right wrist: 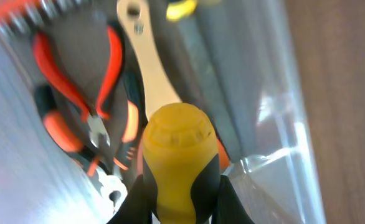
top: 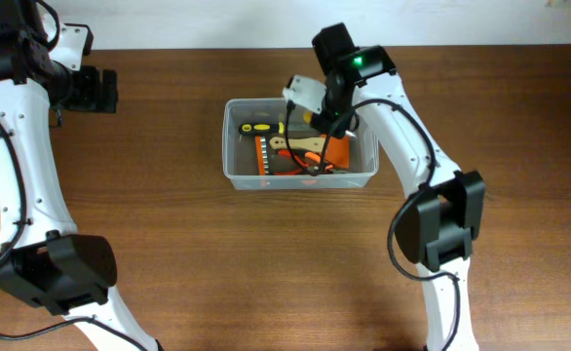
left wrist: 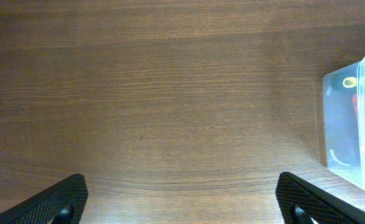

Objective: Pack container
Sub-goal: 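Carry the screwdriver into the container and release it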

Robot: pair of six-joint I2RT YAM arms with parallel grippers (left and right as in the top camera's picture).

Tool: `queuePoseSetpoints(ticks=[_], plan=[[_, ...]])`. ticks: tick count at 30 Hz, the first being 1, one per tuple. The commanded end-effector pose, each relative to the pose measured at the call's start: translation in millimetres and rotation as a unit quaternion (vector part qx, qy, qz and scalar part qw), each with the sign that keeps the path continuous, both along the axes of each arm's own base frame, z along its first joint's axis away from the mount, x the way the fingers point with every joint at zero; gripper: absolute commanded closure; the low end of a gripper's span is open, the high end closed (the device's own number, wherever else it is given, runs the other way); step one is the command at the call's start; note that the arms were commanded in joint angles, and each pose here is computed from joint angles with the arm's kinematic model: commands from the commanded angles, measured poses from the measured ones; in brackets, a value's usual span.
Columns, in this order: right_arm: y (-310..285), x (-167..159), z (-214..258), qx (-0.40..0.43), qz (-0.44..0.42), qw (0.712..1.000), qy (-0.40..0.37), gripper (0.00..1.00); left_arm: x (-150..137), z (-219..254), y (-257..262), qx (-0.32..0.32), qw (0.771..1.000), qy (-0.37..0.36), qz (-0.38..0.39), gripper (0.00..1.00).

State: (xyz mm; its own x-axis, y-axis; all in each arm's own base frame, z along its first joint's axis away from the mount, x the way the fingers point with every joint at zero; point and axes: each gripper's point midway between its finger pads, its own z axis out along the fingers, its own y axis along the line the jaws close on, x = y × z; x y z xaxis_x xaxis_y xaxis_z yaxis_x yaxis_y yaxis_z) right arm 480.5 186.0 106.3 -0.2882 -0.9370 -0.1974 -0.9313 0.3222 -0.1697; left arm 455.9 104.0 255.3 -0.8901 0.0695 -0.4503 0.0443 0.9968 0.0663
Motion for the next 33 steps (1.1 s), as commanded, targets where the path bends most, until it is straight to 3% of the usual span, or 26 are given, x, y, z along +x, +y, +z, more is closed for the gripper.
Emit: queuePoseSetpoints(ticks=[1,4,10,17,23,31,33], plan=[[-10.4,2.1,-9.2,-0.020,0.059,0.998,0.000,0.96,-2.5,17.2,-0.8,0.000,1.000,-0.022,0.004,0.01],[-5.3,0.6,-16.3,0.000,0.049,0.999,0.012,0.96,-2.5,17.2,-0.8,0.000,1.000,-0.022,0.004,0.01],[-2.6,6.5,-17.4,0.033,-0.084,0.996,0.020,0.96,-2.5,17.2,-0.8,0.000,1.000,-0.022,0.004,0.01],[-1.6,10.1,-17.0,0.037,-0.088,0.995,0.014,0.96,-2.5,17.2,-0.8,0.000,1.000,-0.022,0.004,0.01],[-4.0,8.0,-24.1,-0.006,0.089,0.996,-0.007,0.96,-2.5,17.2,-0.8,0.000,1.000,-0.022,0.004,0.01],[-8.8,16.3,-36.4,-0.019,0.160,0.986,-0.030,0.95,-2.5,17.2,-0.8,0.000,1.000,-0.022,0.004,0.01],[-10.3,19.0,-38.7,-0.016,0.168,0.985,-0.035,0.89,-2.5,17.2,-0.8,0.000,1.000,-0.022,0.004,0.01]])
